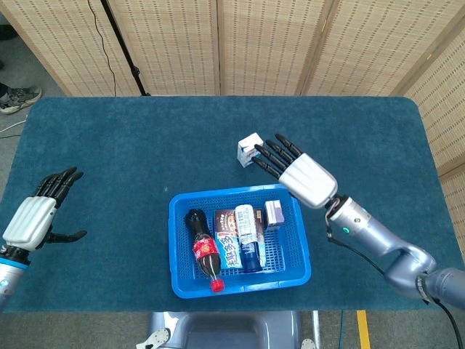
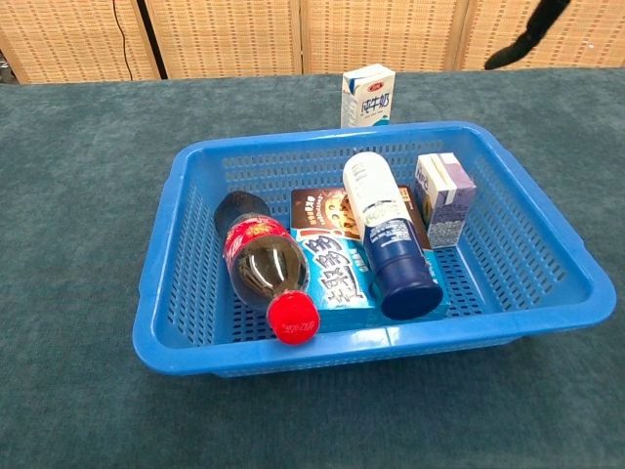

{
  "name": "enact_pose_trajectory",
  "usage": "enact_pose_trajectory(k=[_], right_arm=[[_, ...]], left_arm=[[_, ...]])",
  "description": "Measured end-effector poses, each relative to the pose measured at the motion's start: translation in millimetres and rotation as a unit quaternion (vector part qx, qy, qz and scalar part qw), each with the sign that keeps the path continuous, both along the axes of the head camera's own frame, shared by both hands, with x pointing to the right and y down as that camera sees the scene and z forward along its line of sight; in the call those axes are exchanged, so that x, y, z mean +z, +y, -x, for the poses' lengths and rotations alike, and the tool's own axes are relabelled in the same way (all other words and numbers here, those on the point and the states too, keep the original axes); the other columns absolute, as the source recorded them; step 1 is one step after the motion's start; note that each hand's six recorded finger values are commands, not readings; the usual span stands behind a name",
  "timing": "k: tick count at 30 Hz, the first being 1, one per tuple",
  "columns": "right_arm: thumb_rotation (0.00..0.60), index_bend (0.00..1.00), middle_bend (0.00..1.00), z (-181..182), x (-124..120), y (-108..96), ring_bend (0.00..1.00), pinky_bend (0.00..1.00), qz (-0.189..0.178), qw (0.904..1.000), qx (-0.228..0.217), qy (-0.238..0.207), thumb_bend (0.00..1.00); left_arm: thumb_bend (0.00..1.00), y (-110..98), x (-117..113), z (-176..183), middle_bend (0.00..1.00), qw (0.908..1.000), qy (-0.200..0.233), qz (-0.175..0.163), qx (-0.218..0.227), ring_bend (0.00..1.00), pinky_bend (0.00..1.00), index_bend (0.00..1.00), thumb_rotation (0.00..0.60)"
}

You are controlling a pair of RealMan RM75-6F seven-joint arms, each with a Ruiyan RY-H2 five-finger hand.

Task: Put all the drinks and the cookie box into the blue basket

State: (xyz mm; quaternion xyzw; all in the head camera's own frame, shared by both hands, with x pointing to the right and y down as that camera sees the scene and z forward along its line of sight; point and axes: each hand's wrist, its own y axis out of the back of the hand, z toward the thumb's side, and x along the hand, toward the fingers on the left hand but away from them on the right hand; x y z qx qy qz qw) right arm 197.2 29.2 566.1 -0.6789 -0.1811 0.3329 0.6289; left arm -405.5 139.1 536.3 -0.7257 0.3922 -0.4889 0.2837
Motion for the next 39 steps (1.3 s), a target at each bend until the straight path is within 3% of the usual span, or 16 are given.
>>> enact_pose_trajectory(k=[5,9,16,21,30,33,39], right_arm=[[0.6,0.0,0.0,6.5,22.1,-43.5,0.0,0.02,0.056,0.9972,0.048,-0.009,0.0],[0.6,0.0,0.0,8.4,49.5,-70.3,0.0,0.04,0.123,0.9873,0.099,-0.015,0.0],[0.6,0.0,0.0,21.3,86.8,-82.0,0.0,0.04,0.222,0.9641,0.146,-0.006,0.0],[0.6,0.0,0.0,32.1,106.9,-88.5,0.0,0.06,0.244,0.9564,0.16,0.013,0.0],[0.6,0.0,0.0,47.1,132.2,-103.8,0.0,0.1,0.246,0.9495,0.193,0.03,0.01],[0.6,0.03,0.0,54.5,139.6,-104.7,0.01,0.16,0.247,0.9476,0.201,0.026,0.08],[0.6,0.25,0.14,63.2,151.8,-102.3,0.23,0.25,0.248,0.9445,0.215,0.015,0.31]], left_arm=[[0.08,-0.2,1.7,1.0,0.0,1.0,-0.005,0.001,-0.001,0.0,0.0,0.0,0.6],[0.08,0.6,3.5,1.4,0.0,0.9999,-0.01,0.003,-0.001,0.0,0.0,0.0,0.6],[0.08,-2.2,5.3,1.7,0.0,0.9999,-0.009,0.005,-0.01,0.0,0.0,0.0,0.6],[0.08,-4.3,7.4,2.1,0.0,0.9998,-0.012,0.008,-0.012,0.0,0.0,0.0,0.6],[0.08,-5.3,10.8,-0.5,0.0,0.9998,-0.016,0.012,-0.007,0.0,0.0,0.0,0.6],[0.08,-4.6,11.1,-1.0,0.0,0.9997,-0.018,0.012,-0.007,0.0,0.0,0.0,0.6],[0.08,-6.6,12.1,1.0,0.0,0.9997,-0.017,0.014,-0.012,0.0,0.0,0.0,0.6]])
